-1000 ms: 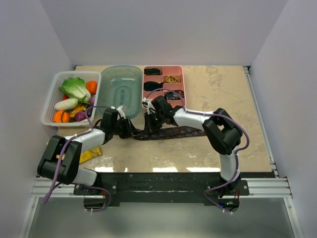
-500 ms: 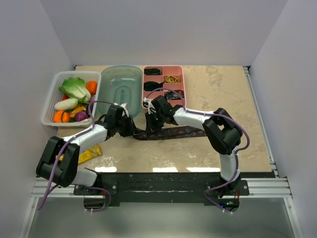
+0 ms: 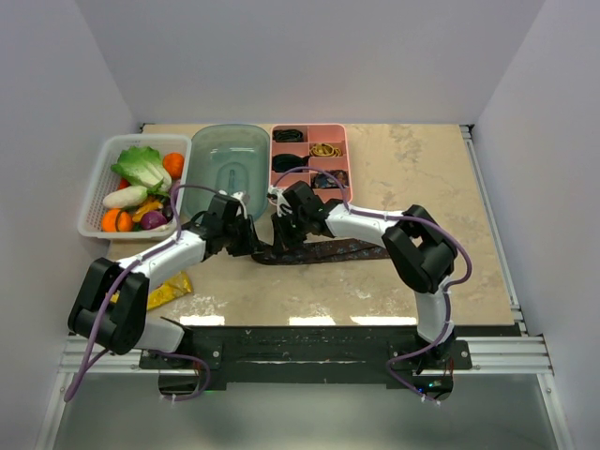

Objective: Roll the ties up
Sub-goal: Roll the tie at the center of the board.

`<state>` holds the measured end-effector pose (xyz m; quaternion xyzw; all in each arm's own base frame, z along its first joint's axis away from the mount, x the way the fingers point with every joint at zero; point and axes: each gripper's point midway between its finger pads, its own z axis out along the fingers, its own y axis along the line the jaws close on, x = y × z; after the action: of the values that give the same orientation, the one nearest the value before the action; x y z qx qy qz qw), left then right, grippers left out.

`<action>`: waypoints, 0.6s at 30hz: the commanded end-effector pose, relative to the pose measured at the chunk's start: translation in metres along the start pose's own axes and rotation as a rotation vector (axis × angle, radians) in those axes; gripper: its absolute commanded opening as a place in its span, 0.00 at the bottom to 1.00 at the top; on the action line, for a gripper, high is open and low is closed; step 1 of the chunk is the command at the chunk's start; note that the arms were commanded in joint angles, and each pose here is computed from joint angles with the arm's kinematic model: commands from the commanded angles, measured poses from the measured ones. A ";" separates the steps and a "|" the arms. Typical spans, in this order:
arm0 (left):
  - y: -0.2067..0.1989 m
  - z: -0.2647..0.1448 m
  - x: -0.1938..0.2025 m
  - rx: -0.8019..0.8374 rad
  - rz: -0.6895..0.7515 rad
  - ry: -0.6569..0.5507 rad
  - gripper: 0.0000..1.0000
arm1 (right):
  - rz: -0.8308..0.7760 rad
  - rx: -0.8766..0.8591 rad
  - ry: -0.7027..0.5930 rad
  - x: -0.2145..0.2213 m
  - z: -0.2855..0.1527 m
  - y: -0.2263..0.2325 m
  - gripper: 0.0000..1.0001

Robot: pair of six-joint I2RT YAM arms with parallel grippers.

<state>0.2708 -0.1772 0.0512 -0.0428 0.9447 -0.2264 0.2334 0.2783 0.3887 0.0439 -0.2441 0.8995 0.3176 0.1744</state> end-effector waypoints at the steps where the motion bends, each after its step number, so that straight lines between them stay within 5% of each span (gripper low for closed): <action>1: -0.023 -0.010 -0.025 0.036 0.054 -0.067 0.00 | -0.021 -0.026 -0.028 -0.014 0.003 0.014 0.00; 18: -0.049 -0.003 -0.024 0.030 0.110 -0.044 0.00 | -0.012 -0.046 -0.028 -0.015 0.014 0.022 0.00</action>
<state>0.2718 -0.1883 0.0596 -0.0165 0.9542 -0.1887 0.2316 0.2763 0.3972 0.0390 -0.2462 0.8999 0.3179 0.1688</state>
